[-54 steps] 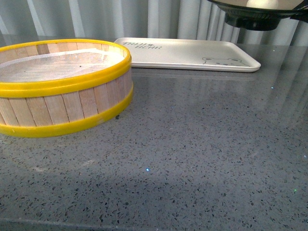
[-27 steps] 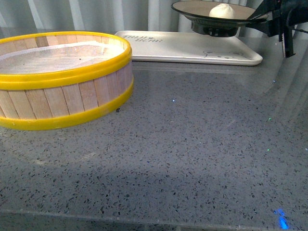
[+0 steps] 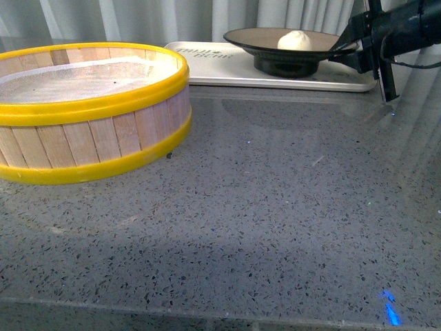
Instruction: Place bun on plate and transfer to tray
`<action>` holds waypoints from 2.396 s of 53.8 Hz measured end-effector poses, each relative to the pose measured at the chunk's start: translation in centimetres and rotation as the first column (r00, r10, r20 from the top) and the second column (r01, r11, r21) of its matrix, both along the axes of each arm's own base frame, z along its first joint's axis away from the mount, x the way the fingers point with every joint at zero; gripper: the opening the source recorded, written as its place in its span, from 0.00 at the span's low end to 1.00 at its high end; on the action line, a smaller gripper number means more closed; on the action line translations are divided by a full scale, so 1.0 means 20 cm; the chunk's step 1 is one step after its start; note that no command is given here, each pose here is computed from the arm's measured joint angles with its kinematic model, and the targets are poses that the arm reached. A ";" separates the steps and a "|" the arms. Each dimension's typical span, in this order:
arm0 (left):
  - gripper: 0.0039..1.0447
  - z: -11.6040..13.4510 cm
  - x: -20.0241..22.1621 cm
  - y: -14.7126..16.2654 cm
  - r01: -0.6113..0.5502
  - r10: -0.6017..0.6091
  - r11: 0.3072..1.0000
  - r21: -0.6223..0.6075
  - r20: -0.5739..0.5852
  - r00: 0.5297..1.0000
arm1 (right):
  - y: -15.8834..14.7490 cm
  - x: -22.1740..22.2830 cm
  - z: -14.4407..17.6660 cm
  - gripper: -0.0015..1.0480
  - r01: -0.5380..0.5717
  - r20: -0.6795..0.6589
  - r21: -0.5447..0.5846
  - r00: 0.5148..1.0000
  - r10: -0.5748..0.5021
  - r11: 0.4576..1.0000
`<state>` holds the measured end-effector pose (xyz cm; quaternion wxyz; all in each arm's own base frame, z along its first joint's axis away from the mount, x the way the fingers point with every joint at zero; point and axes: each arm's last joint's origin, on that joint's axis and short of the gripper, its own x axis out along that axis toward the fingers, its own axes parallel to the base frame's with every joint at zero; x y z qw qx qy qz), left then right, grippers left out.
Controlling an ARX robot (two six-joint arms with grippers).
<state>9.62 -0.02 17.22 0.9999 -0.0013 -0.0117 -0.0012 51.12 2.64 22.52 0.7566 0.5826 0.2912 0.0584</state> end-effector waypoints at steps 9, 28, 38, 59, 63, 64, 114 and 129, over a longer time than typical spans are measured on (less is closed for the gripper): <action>0.94 0.00 0.00 0.00 0.000 0.000 1.000 0.000 0.000 1.000 | -0.01 -0.03 0.00 0.03 0.012 -0.008 -0.008 1.000 -0.012 1.000; 0.94 0.00 0.00 0.00 0.000 0.000 1.000 0.000 0.000 1.000 | -0.03 -0.07 0.01 0.23 0.035 -0.015 -0.017 0.999 -0.035 0.999; 0.94 0.00 0.00 0.00 0.000 0.000 1.000 0.000 0.000 1.000 | -0.07 -0.08 0.05 0.58 0.072 -0.003 -0.028 0.997 -0.072 0.997; 0.94 0.00 0.00 0.00 0.000 0.000 1.000 0.000 0.000 1.000 | -0.14 -0.20 0.15 0.92 0.093 0.036 -0.002 0.995 -0.092 0.996; 0.94 0.00 0.00 0.00 0.000 0.000 1.000 0.000 0.000 1.000 | -0.15 -0.25 0.16 0.92 0.101 0.046 -0.001 0.994 -0.101 0.995; 0.94 0.00 0.00 0.00 0.000 0.000 1.000 0.000 0.000 1.000 | -0.16 -0.27 0.16 0.92 0.105 0.049 -0.001 0.993 -0.105 0.994; 0.94 0.00 0.00 0.00 0.000 0.000 1.000 0.000 0.000 1.000 | -0.13 -1.66 -0.08 0.02 0.423 0.506 -0.846 0.827 0.243 0.325; 0.94 0.00 0.00 0.00 0.000 0.000 1.000 0.000 0.000 1.000 | -0.13 -1.77 -0.17 0.02 0.421 0.503 -0.849 0.828 0.247 0.319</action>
